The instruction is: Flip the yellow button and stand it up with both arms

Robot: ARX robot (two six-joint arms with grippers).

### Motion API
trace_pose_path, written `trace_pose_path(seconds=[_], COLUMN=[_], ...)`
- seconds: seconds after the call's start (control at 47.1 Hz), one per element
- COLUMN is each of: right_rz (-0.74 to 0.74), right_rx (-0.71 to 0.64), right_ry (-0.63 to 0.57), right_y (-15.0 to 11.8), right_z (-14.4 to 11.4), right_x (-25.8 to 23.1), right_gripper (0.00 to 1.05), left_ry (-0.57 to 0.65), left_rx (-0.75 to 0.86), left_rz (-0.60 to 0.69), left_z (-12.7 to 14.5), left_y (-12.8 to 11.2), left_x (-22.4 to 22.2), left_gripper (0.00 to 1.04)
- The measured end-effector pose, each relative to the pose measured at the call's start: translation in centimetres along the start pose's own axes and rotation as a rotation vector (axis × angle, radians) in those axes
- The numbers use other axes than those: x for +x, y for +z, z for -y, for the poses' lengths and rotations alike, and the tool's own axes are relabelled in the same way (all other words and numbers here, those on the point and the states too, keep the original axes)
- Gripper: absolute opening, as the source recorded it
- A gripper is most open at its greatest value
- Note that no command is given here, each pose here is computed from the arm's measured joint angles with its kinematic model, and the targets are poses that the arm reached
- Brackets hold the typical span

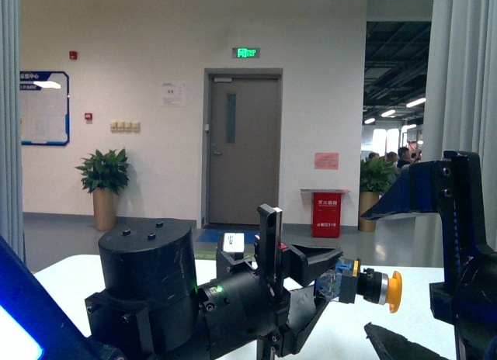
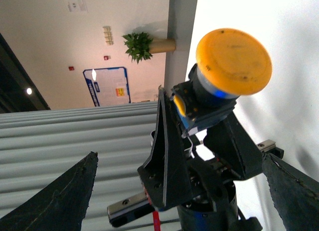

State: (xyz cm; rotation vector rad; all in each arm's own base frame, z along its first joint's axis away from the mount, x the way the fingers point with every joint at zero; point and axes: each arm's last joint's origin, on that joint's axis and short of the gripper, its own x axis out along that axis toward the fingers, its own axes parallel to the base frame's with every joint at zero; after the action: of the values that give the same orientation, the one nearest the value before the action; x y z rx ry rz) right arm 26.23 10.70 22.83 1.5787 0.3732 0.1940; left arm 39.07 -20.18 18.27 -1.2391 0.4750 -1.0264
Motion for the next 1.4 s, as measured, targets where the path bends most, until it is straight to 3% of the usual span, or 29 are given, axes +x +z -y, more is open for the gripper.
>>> trace_pose_path(seconds=[0.53, 1.4], right_rz=[0.075, 0.128], right_rx=[0.033, 0.061], right_ry=[-0.016, 0.001], right_y=[0.8, 2.8], right_z=[1.3, 2.0], right_x=[2.9, 3.8], right_gripper=[0.97, 0.97], left_ry=[0.000, 0.000], left_rx=[0.000, 0.000], left_rz=[0.000, 0.000], left_z=[0.0, 0.0], left_y=[0.0, 0.0], left_x=[0.0, 0.0], left_gripper=[0.35, 0.35])
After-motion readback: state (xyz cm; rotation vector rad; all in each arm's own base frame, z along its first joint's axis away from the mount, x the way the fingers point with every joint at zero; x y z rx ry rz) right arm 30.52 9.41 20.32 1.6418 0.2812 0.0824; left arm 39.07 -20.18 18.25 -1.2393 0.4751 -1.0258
